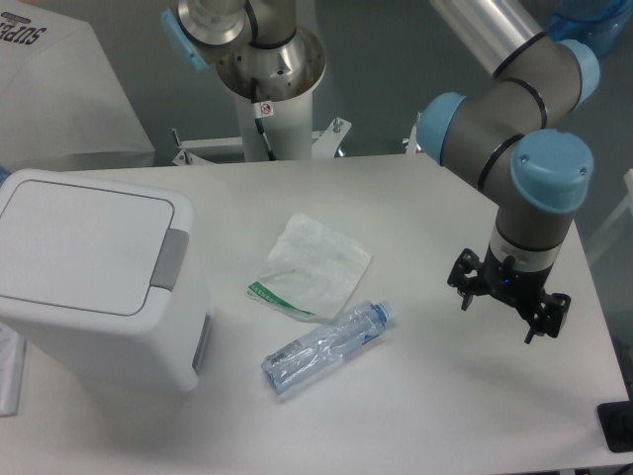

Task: Open the trash can
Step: 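Move the gripper over to the white trash can's lid edge, then lower the gripper fingers against the lid's front edge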

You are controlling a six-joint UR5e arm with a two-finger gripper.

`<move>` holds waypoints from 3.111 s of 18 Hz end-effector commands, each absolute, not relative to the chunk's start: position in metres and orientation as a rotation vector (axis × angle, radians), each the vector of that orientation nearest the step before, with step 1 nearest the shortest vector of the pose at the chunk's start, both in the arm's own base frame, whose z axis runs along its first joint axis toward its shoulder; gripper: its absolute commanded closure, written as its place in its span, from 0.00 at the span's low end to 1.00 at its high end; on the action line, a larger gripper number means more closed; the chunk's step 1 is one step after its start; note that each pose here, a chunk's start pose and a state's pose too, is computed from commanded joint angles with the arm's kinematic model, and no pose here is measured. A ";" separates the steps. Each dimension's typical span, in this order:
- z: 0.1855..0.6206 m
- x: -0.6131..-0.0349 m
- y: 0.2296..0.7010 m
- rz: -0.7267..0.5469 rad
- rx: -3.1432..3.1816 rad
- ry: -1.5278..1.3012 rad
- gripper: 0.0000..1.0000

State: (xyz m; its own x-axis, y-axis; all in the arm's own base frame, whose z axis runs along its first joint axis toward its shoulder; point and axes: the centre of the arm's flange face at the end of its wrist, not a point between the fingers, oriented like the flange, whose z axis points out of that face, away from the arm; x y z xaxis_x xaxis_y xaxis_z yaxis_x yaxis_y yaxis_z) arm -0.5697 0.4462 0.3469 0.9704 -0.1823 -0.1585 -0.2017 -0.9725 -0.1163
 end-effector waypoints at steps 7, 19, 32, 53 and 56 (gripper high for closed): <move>0.343 -0.568 0.444 0.201 -2.980 0.291 0.00; 0.347 -0.523 0.453 0.000 -2.675 -0.188 0.00; 0.463 -0.371 0.493 -0.236 -2.381 -0.224 0.00; 0.464 -0.281 0.524 -0.325 -2.412 -0.174 0.00; 0.461 -0.283 0.524 -0.314 -2.421 -0.177 0.00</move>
